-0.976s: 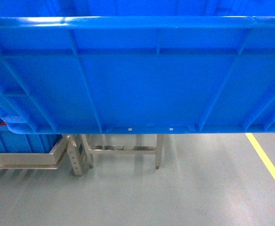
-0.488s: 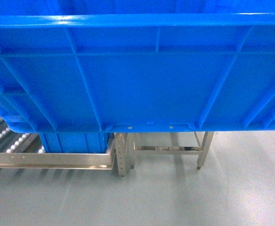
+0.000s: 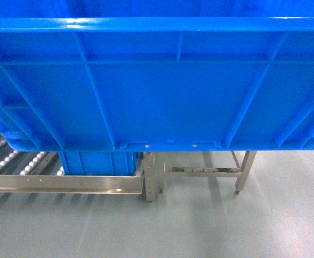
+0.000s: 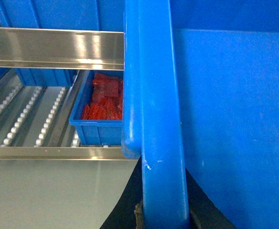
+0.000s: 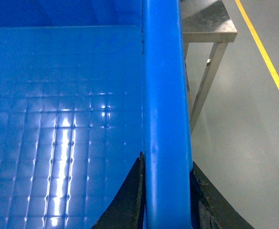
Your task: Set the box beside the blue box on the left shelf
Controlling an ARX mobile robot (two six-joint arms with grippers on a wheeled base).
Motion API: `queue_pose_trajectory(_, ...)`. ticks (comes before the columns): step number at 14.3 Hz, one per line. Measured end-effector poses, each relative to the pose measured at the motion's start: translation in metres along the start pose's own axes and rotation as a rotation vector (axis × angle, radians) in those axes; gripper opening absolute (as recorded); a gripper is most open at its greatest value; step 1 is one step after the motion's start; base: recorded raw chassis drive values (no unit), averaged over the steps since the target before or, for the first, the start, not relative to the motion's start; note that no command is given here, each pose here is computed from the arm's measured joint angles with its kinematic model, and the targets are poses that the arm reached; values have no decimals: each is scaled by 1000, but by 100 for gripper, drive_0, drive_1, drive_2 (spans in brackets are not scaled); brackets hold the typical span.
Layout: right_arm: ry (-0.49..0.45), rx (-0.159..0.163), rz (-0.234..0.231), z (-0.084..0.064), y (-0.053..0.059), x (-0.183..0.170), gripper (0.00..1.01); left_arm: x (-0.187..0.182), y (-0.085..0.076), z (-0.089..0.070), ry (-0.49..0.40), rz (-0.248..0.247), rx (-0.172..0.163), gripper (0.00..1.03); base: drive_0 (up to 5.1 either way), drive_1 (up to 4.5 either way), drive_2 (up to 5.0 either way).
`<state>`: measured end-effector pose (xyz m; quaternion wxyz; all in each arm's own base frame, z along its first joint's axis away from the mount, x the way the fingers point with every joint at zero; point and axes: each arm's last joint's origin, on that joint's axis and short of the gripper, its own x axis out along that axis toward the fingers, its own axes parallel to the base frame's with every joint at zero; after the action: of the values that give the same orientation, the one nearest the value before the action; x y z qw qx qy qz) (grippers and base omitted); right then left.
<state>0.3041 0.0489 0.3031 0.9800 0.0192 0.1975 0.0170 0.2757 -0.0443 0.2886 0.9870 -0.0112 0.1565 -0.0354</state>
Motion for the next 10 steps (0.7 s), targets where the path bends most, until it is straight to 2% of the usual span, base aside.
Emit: queue_pose_trajectory(10,-1,0,0,0,0,0,18,0,0,0,0,2,0,6,-507,238,238)
